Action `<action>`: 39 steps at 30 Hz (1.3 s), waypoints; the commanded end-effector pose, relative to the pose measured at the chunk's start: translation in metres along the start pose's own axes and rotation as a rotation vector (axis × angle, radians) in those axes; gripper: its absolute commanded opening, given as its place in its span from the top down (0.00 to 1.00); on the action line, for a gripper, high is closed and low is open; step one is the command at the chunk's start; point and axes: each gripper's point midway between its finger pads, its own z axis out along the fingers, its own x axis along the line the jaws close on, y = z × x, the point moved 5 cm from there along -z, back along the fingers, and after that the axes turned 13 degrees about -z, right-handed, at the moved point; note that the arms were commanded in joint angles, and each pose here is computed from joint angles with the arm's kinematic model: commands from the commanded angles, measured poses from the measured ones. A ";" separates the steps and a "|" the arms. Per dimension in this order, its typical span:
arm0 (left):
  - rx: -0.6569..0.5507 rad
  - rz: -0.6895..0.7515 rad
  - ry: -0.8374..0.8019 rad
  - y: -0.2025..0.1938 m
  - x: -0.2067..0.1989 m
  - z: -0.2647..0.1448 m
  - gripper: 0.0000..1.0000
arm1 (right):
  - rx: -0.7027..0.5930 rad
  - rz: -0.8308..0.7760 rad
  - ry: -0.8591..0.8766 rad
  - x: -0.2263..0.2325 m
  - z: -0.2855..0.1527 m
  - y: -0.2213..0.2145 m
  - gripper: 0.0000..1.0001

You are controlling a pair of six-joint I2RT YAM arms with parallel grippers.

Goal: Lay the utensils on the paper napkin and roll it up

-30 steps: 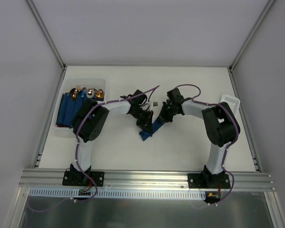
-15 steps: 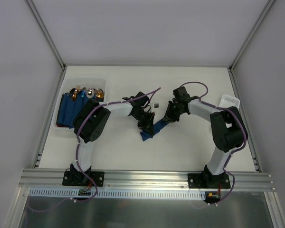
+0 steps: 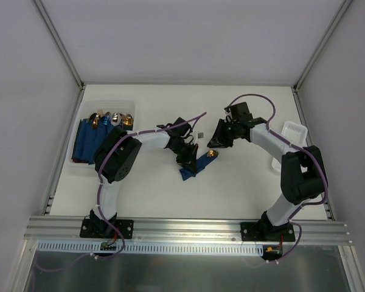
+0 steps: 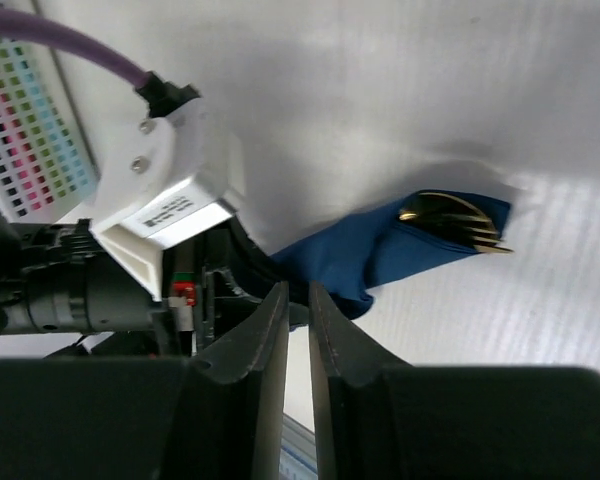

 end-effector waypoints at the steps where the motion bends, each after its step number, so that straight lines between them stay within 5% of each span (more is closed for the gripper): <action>1: 0.050 -0.026 0.202 -0.018 0.048 0.015 1.00 | 0.021 0.005 0.121 0.025 0.010 -0.002 0.84; 21: 0.018 0.062 0.144 -0.015 0.028 0.000 1.00 | 0.238 0.054 -0.002 -0.015 0.073 -0.086 0.90; 30: -0.182 0.348 0.006 -0.008 -0.043 -0.077 0.49 | 0.257 0.049 -0.025 -0.023 0.079 -0.091 0.91; 39: -0.171 0.535 0.138 -0.022 -0.020 -0.088 0.45 | 0.278 0.060 -0.023 -0.025 0.083 -0.094 0.92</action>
